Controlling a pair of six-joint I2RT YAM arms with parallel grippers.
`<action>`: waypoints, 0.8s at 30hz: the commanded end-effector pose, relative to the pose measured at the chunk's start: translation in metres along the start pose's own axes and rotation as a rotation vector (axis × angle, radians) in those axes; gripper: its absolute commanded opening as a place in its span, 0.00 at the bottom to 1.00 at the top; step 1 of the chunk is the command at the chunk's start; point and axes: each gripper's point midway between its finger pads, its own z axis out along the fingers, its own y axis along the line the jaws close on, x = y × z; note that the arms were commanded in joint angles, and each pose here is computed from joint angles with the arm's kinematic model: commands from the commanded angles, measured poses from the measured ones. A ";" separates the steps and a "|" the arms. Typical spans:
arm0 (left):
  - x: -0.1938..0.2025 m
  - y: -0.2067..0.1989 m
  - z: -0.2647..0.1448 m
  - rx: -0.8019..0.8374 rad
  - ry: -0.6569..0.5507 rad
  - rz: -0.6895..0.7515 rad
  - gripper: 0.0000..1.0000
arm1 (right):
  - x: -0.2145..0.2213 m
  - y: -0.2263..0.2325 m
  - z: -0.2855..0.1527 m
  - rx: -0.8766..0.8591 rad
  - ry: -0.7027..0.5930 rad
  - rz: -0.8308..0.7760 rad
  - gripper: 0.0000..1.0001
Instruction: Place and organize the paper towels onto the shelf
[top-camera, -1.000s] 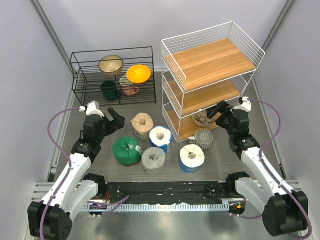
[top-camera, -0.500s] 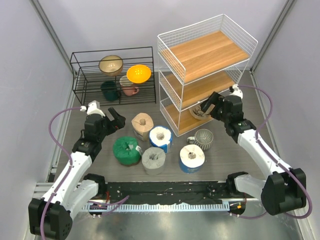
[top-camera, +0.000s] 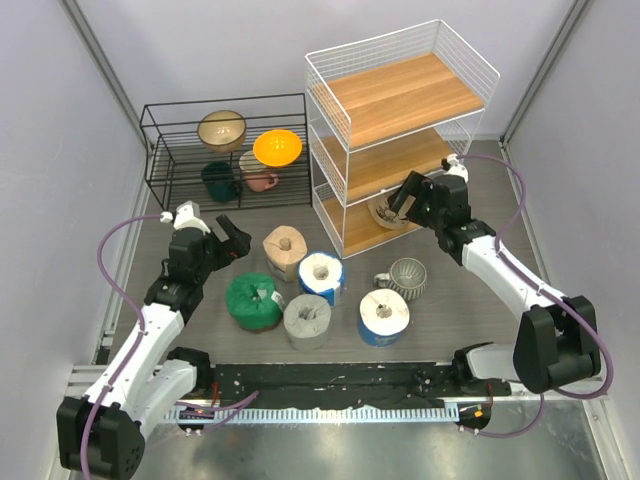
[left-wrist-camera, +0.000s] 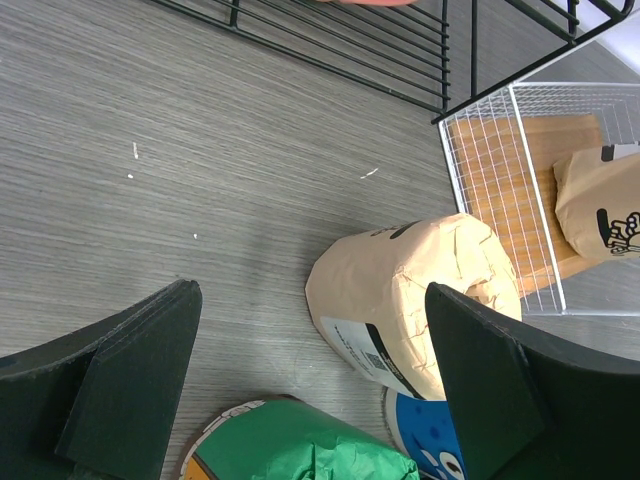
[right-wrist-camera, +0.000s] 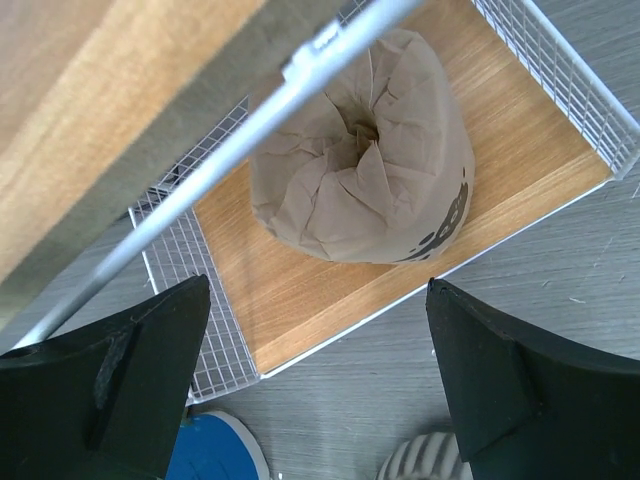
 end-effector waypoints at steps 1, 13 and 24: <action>-0.006 -0.009 0.000 0.040 -0.026 0.005 1.00 | -0.044 0.026 -0.019 -0.086 -0.159 0.006 0.95; -0.008 -0.010 -0.001 0.043 -0.028 0.002 1.00 | 0.012 0.049 -0.112 -0.145 -0.094 -0.087 0.94; -0.007 -0.008 -0.003 0.037 -0.024 0.002 1.00 | 0.103 0.159 -0.172 -0.283 -0.050 -0.319 0.92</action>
